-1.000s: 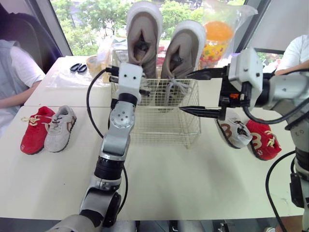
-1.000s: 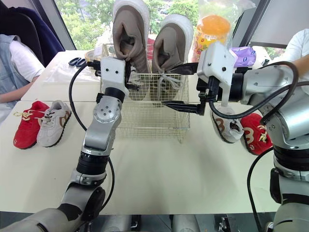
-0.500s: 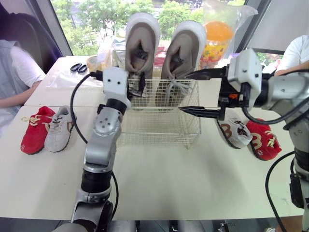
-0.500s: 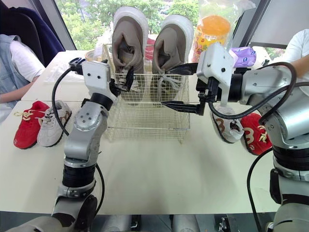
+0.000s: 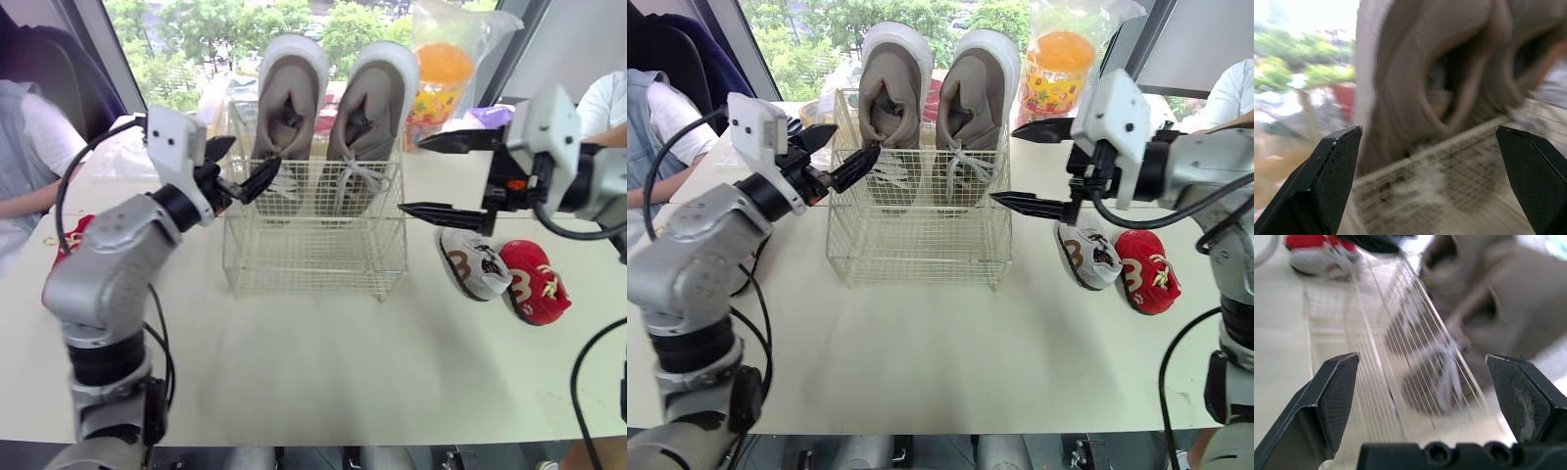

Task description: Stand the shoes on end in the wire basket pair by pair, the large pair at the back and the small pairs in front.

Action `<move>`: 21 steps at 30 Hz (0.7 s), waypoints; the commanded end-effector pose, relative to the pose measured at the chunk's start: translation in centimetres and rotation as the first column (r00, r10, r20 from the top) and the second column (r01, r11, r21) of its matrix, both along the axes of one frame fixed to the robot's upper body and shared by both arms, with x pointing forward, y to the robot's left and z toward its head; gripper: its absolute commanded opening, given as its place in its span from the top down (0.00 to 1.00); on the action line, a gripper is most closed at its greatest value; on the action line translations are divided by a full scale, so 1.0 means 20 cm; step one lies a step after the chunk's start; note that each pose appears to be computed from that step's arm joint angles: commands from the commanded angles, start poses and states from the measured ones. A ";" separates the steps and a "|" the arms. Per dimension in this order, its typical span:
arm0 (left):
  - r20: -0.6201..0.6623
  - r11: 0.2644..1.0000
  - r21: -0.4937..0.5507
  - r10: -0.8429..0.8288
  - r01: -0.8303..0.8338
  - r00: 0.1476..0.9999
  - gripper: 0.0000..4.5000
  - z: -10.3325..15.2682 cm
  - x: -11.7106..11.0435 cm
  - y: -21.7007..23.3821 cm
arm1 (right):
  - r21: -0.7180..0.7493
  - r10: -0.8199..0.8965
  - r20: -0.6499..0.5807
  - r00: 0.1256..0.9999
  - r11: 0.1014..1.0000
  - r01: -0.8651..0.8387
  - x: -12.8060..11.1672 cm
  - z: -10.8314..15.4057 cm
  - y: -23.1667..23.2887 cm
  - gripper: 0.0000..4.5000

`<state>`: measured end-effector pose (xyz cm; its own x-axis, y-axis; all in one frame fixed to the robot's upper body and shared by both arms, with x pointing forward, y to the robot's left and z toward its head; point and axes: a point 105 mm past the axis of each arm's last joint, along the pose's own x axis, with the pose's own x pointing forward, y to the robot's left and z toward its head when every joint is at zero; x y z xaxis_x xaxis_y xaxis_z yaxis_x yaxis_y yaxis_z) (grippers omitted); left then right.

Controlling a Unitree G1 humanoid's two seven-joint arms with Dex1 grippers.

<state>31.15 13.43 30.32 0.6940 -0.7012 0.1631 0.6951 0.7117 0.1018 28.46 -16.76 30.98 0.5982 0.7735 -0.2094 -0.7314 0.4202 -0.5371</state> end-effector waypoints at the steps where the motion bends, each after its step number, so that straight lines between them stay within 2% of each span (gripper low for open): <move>1: -0.027 0.976 -0.007 -0.218 0.217 0.976 0.01 0.09 -0.12 -0.01 | 0.023 -0.131 0.033 0.991 0.991 0.130 0.01 0.04 -0.12 0.00; 5: -0.082 0.911 0.063 -0.403 0.408 0.912 0.01 0.08 -0.23 -0.05 | 0.040 -0.364 -0.054 0.930 0.930 0.366 0.07 -0.07 -0.30 0.00; 9: -0.113 0.862 0.145 -0.473 0.486 0.874 0.01 0.00 -0.25 -0.09 | 0.010 -0.620 -0.145 0.771 0.778 0.628 0.14 -0.28 -0.50 0.00; 13: -0.127 0.845 0.161 -0.495 0.510 0.860 0.01 -0.04 -0.23 -0.11 | -0.058 -0.698 -0.259 0.667 0.701 0.711 0.13 -0.52 -0.56 0.00; 21: -0.129 0.836 0.187 -0.500 0.516 0.856 0.01 -0.09 -0.22 -0.12 | -0.051 -0.766 -0.386 0.514 0.575 0.817 0.16 -0.70 -0.65 0.00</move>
